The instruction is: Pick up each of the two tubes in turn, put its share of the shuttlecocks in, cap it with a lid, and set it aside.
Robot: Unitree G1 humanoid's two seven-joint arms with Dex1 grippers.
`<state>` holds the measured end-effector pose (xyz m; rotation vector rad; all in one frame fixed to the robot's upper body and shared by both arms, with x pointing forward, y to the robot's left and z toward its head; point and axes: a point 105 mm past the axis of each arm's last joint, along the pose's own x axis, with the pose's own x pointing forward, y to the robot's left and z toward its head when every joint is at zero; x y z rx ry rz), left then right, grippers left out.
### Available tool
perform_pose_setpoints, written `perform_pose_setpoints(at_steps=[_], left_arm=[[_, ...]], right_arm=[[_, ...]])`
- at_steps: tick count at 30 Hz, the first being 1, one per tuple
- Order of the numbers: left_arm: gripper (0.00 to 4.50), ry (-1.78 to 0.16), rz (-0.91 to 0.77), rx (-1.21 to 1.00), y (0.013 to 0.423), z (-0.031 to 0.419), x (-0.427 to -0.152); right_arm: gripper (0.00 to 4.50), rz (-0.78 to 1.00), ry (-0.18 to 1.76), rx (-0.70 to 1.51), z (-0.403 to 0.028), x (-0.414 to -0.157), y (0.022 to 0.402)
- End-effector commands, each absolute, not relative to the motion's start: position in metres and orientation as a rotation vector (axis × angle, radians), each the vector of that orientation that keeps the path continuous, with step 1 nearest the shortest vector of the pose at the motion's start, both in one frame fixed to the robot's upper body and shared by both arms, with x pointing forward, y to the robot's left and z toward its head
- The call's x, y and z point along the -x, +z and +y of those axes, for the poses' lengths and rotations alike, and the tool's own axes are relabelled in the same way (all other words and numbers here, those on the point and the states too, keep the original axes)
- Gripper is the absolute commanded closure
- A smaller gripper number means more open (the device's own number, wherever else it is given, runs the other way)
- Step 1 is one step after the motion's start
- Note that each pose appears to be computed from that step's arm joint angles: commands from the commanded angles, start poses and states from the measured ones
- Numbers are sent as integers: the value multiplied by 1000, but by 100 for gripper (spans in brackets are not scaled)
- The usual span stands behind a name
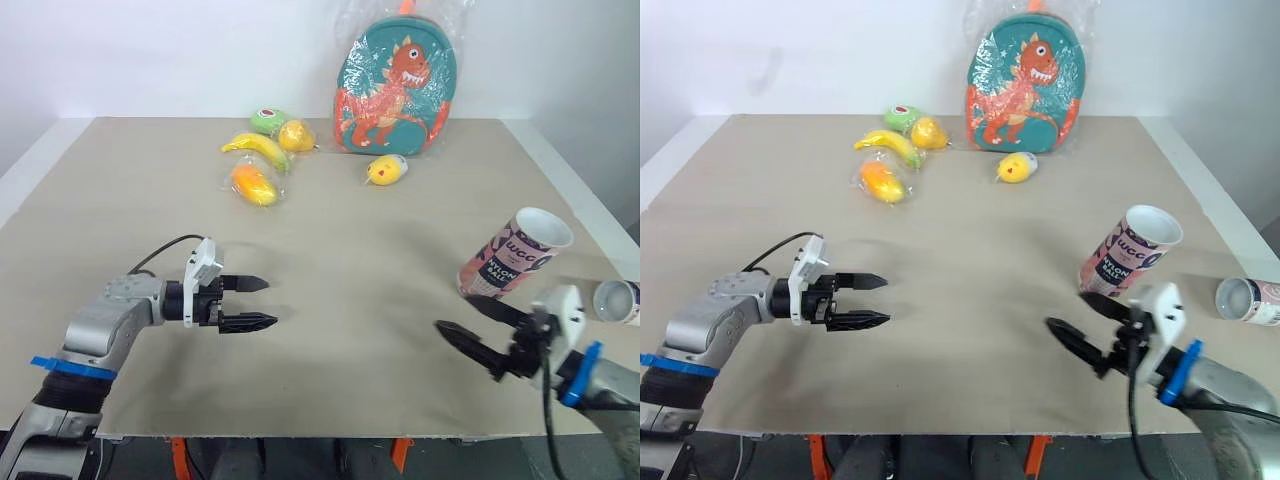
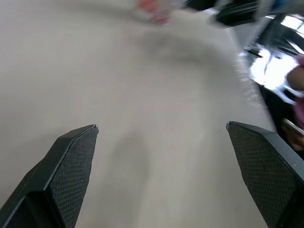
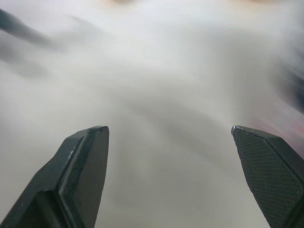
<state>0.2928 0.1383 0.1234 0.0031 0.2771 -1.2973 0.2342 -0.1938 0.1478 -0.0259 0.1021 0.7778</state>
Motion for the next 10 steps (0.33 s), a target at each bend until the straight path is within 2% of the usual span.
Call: perform_pose_setpoints(at_steps=[1, 10], left_arm=[[0, -1230, 193, 7, 137, 144, -297], [0, -1129, 207, 32, 126, 145, -297]], right_arm=[[7, 69, 876, 23, -160, -239, 154], [7, 89, 919, 2, -149, -253, 146]])
